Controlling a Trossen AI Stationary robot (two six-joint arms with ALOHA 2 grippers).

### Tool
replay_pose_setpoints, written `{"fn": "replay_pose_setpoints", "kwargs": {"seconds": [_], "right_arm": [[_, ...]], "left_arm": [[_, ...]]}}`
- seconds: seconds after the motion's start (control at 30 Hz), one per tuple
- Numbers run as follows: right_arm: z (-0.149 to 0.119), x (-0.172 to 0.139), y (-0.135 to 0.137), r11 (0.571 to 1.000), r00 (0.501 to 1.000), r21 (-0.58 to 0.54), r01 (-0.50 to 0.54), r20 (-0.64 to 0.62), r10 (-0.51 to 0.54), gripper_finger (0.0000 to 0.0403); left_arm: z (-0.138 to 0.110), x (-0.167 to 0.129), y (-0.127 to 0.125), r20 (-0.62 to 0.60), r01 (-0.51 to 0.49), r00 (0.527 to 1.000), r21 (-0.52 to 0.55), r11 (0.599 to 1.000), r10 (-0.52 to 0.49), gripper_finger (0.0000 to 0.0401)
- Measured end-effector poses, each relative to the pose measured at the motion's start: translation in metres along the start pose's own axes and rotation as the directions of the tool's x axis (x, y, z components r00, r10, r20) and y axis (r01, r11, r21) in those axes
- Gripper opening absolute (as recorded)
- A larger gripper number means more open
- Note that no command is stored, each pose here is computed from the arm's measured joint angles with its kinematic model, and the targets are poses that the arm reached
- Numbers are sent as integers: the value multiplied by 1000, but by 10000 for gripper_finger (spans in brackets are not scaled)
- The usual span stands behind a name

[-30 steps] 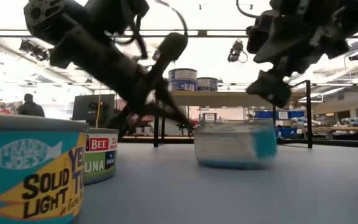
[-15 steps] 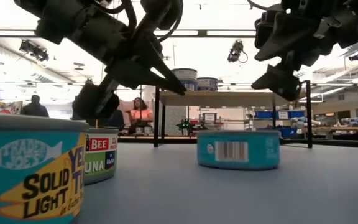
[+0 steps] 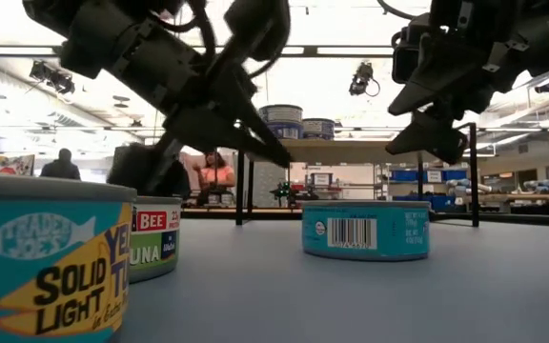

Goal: Stack canned seafood by type on shelf
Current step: Put the yellow blue tuna can on the shelf

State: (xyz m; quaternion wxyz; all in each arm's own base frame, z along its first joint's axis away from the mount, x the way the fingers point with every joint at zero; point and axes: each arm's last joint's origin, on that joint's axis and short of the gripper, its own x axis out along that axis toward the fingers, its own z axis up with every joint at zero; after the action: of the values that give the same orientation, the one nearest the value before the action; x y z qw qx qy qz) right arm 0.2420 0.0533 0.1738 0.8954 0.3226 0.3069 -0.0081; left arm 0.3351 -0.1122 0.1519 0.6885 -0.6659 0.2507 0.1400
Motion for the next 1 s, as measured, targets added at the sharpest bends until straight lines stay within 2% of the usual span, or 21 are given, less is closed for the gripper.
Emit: {"fn": "replay_pose_setpoints", "kwargs": {"seconds": [0.13,0.4,0.7,0.83,1.0], "right_arm": [[0,1,0,1000,1000,1,3,11,-3,236],[-1,2,-1,1000,1000,8,13,-5,-13,235],[-3,2,-2,1000,999,8,25,-20,-25,232],[-4,2,-4,999,999,8,41,-31,-40,232],[-4,2,-4,999,998,8,45,-34,-45,229]], "left_arm": [[-2,11,-7,-1,44,999,9,999,-44,0],[-2,21,-2,4,9,1000,-3,1000,-9,0],[-1,20,12,2,-131,991,21,991,131,0],[2,21,9,10,-110,994,30,994,109,0],[4,22,-2,12,6,1000,38,999,-6,0]]}}
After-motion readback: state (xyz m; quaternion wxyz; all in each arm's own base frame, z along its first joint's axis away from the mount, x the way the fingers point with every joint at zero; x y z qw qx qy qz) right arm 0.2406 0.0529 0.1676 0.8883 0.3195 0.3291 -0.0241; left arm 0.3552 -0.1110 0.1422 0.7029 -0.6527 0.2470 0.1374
